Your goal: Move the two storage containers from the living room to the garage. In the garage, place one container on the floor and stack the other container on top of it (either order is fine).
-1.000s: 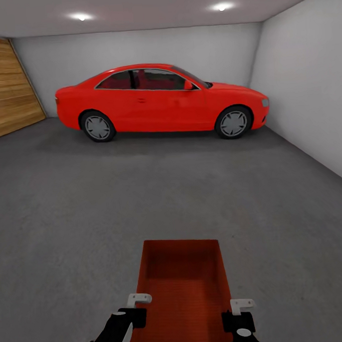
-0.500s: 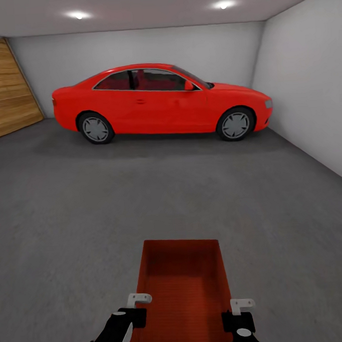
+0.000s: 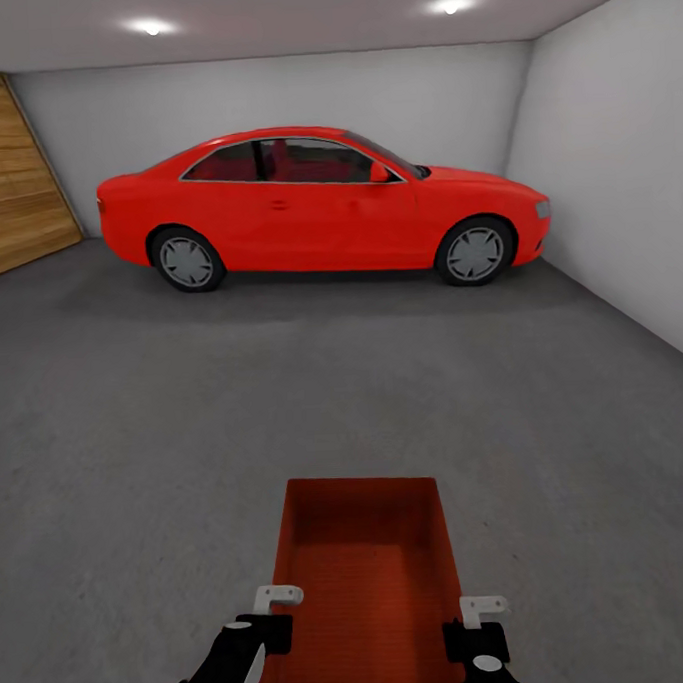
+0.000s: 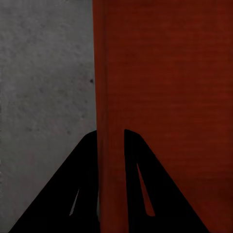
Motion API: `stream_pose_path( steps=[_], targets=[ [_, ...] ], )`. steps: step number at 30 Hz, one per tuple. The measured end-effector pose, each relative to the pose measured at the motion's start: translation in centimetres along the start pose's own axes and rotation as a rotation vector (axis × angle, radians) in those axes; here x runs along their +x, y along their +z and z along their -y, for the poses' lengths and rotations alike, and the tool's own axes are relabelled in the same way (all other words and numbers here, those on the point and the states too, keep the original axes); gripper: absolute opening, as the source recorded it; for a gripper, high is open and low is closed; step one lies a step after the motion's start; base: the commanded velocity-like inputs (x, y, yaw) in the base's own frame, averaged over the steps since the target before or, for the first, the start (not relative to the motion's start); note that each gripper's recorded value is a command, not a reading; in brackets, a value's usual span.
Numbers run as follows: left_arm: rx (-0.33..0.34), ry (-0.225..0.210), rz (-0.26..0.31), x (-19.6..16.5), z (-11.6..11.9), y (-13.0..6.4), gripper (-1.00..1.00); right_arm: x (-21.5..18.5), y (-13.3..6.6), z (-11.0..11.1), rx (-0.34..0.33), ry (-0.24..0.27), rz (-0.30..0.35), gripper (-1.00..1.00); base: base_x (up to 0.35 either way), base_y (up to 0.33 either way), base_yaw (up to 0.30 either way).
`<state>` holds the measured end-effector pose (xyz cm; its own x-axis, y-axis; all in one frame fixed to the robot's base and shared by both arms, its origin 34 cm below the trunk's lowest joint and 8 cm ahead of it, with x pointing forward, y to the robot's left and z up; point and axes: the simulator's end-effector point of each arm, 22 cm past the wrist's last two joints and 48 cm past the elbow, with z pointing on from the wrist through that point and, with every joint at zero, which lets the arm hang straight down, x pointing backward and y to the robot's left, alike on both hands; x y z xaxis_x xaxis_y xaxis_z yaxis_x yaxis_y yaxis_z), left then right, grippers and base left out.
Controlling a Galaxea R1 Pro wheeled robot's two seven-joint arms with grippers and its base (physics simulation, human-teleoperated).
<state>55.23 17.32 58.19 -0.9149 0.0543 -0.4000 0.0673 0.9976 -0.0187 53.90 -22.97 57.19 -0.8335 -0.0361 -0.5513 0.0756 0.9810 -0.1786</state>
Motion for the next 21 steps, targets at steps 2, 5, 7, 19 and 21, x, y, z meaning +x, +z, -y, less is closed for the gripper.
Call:
stream_pose_path(
  steps=[2,5,7,19,21],
  targets=[
    [0.0,0.0,0.0,0.01,0.0,0.0,-1.0,0.0,0.0,0.0,0.0,0.0,0.0,-1.0,0.323,0.0,0.0],
    [0.0,0.0,0.0,-0.02,0.0,0.0,-1.0,-0.03,0.0,0.0,0.0,0.0,0.0,-1.0,0.322,0.0,0.0],
    [0.0,0.0,0.0,0.0,0.0,0.0,-1.0,0.0,0.0,0.0,0.0,0.0,0.0,-1.0,0.322,0.0,0.0],
    [0.0,0.0,0.003,-0.15,0.0,-0.03,-1.0,-0.16,0.0,0.01,0.0,0.002,0.003,-1.0,0.322,0.0,0.0],
    [0.0,0.0,0.003,-0.13,0.01,-0.03,-1.0,-0.14,0.0,0.02,0.0,0.002,0.003,-1.0,0.322,0.0,0.0]
  ],
)
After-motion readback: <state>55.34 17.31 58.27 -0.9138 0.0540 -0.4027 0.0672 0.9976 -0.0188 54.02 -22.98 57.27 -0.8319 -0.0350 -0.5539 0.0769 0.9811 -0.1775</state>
